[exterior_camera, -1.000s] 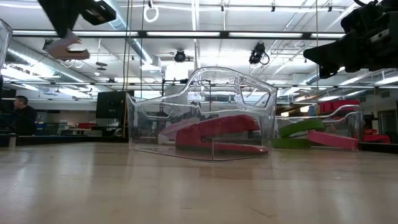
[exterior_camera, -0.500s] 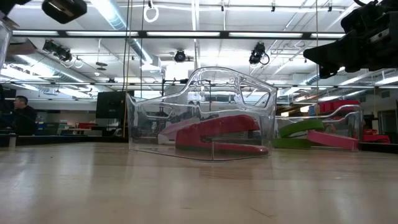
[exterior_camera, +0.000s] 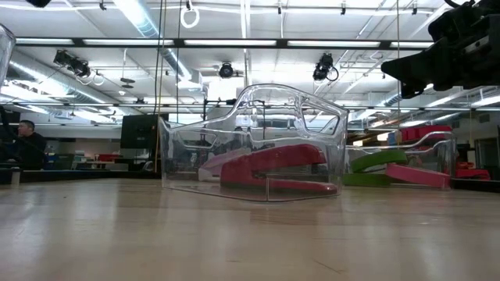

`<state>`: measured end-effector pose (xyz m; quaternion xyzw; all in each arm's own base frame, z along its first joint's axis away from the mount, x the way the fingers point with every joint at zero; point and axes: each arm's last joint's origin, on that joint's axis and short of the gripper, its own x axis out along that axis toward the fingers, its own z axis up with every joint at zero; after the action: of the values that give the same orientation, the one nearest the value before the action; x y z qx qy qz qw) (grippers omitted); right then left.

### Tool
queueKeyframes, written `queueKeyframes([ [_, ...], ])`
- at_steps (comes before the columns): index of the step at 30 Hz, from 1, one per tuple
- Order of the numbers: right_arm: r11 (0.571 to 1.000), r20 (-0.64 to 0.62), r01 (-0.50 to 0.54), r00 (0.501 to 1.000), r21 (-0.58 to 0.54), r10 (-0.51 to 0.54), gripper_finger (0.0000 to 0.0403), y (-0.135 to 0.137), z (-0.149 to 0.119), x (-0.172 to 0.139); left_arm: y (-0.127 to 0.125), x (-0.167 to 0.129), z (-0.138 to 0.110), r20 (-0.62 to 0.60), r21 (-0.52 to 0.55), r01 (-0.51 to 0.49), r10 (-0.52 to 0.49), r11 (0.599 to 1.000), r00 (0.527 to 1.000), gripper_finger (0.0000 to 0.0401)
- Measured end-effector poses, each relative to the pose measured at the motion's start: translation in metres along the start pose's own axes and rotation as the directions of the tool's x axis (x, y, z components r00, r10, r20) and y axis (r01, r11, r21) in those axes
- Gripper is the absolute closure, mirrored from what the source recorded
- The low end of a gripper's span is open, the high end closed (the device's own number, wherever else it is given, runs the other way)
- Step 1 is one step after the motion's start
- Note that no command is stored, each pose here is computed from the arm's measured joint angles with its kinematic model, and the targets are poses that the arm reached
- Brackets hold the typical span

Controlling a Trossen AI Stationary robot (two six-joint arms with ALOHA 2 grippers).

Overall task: Pick and place Stapler, Stapler remover, tape
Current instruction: Put the purple stapler remover into the bottom transparent bin, then put the pink stapler into the middle transparent bin

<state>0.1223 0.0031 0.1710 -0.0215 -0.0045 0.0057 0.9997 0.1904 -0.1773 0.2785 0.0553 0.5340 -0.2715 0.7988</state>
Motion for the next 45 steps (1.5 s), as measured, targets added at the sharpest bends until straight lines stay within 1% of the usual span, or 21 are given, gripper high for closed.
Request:
queueKeyframes([
  [3,1.000,0.000,0.000,1.000,0.000,0.000,0.0381,0.000,0.000,0.000,-0.001,0.011,-0.004,0.017,0.010,0.026,-0.026,1.000,1.000,0.0401],
  [12,1.000,0.000,0.000,1.000,0.000,0.000,0.0381,0.000,0.000,0.000,0.010,0.039,-0.025,-0.024,0.012,0.008,-0.008,1.000,1.000,0.0401],
  [17,1.000,0.000,0.000,1.000,0.000,0.000,0.0381,0.000,0.000,0.000,0.012,0.046,-0.032,-0.044,0.013,0.000,0.000,1.000,0.999,0.0392],
  [22,1.000,0.000,0.000,1.000,0.000,0.000,0.0381,0.000,0.000,0.000,0.013,0.046,-0.032,-0.043,0.013,-0.007,0.007,1.000,0.999,0.0376],
  [27,1.000,0.000,0.000,1.000,0.000,0.000,0.0381,0.000,0.000,0.000,0.013,0.046,-0.032,-0.039,0.007,-0.020,0.020,1.000,0.999,0.0347],
  [33,1.000,0.000,0.000,1.000,0.000,0.000,0.0381,0.000,0.000,0.000,0.013,0.046,-0.032,-0.038,0.001,-0.021,0.021,1.000,0.999,0.0287],
  [38,1.000,0.000,0.000,1.000,0.000,0.000,0.0381,0.000,0.000,0.000,0.014,0.045,-0.031,-0.036,-0.030,-0.023,0.022,0.999,0.999,0.0246],
  [41,1.000,0.001,0.000,1.000,0.000,0.000,0.0381,0.000,0.000,0.000,0.017,0.039,-0.025,-0.022,-0.048,-0.023,0.022,0.999,1.000,0.0233],
  [45,1.000,0.000,0.000,1.000,0.000,0.000,0.0381,0.000,0.000,0.000,0.020,0.024,-0.009,0.023,-0.058,-0.024,0.026,0.998,0.999,0.0230],
])
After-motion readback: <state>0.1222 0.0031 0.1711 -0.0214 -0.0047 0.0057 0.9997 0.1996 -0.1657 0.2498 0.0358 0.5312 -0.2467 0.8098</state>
